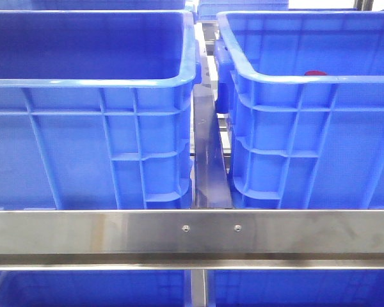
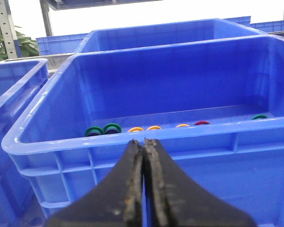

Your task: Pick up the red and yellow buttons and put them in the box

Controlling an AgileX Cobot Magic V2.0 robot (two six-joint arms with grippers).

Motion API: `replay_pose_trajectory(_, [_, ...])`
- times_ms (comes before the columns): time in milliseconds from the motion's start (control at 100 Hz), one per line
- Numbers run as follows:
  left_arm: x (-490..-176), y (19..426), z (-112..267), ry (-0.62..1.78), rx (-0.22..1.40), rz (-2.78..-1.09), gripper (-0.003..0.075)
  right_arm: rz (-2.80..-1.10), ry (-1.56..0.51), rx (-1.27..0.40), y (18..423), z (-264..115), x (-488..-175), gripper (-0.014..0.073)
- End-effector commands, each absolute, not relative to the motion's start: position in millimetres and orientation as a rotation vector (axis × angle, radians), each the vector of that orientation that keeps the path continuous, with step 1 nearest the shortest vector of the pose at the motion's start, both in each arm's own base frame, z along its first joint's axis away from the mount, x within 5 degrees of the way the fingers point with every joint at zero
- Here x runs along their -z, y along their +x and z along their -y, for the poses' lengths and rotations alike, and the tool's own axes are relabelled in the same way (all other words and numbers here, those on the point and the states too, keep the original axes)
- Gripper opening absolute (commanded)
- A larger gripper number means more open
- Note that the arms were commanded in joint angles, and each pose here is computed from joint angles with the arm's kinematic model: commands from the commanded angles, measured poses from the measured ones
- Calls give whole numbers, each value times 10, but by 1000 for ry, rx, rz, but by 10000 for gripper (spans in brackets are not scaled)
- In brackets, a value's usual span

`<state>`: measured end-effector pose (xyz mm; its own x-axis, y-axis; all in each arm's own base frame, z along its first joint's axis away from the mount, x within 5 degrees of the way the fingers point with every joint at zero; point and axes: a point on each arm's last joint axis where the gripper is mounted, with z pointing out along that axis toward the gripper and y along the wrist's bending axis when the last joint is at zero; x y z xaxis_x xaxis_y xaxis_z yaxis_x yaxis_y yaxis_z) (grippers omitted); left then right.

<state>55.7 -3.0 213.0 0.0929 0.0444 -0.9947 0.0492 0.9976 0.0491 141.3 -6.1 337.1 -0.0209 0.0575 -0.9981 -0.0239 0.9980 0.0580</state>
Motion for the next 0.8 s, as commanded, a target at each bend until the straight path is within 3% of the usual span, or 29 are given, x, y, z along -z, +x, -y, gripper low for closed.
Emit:
replay_pose_trajectory(0, [-2077,541,36,70,18,-1408,-19,-1552,20,-96,1396,37,-3477,-57])
replay_pose_trajectory(460, [-2077,541,36,70,18,-1408,-19,-1577,72,-148,1392,35,-3455,-57])
replay_pose_trajectory(790, [-2077,541,36,70,18,-1408,-19,-1628,102,-50,1241,82,-3433,-57])
